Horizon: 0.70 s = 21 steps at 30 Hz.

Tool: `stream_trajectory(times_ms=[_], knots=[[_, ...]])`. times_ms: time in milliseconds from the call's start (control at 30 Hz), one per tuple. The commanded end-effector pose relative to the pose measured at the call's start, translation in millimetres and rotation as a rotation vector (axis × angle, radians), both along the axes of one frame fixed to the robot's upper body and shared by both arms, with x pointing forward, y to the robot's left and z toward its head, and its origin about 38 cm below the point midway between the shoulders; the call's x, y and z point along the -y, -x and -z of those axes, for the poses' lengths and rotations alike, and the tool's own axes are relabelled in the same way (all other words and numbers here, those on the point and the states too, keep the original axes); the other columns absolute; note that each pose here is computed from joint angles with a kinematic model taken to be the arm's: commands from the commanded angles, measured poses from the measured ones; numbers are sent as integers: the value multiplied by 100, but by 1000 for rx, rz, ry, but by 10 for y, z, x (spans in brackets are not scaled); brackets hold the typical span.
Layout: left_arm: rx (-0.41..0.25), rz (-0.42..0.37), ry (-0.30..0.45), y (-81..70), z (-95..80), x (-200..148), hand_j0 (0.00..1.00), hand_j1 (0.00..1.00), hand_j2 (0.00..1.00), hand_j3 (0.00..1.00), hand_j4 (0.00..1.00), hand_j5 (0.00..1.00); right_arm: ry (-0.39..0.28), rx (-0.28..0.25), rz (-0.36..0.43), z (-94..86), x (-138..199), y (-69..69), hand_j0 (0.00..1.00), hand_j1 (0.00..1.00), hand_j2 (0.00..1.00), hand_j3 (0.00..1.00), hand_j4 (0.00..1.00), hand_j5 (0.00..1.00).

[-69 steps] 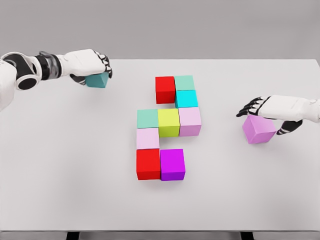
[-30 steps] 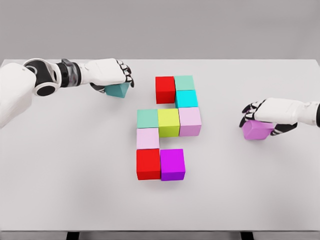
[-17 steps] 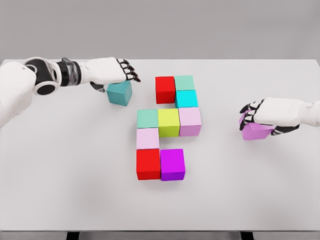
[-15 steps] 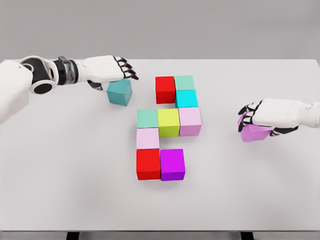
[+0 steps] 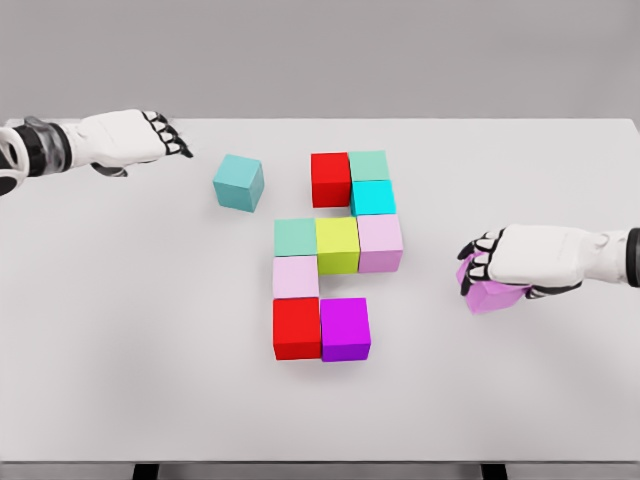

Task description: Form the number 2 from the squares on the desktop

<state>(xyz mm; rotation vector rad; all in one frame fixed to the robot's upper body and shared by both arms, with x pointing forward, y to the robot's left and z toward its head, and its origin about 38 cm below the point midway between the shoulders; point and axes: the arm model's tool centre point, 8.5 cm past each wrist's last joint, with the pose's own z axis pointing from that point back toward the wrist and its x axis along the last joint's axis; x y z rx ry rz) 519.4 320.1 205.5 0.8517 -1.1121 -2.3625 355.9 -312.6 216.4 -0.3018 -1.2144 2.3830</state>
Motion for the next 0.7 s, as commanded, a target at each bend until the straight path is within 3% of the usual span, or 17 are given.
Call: stream_trajectory(times_ms=[0, 333, 400, 433, 667], knots=[[11, 8, -37, 22, -9, -34, 88, 88, 88, 88, 88, 88, -14, -6, -4, 5, -30, 11, 69, 69, 69, 69, 69, 69], [-34, 91, -90, 152, 177, 171, 89, 89, 89, 89, 89, 89, -91, -61, -22, 136, -180, 63, 70, 70, 70, 70, 70, 70], [-34, 97, -90, 159, 176, 190, 89, 89, 89, 89, 89, 89, -90, -64, -23, 145, -183, 67, 84, 84, 84, 84, 84, 84], [-36, 106, -92, 172, 187, 216, 89, 89, 89, 89, 89, 89, -89, -65, -22, 149, -177, 70, 97, 97, 97, 97, 97, 97], [-36, 141, -89, 208, 185, 325, 89, 89, 89, 89, 89, 89, -101, -42, 1, -5, -81, 33, 100, 100, 100, 100, 100, 100]])
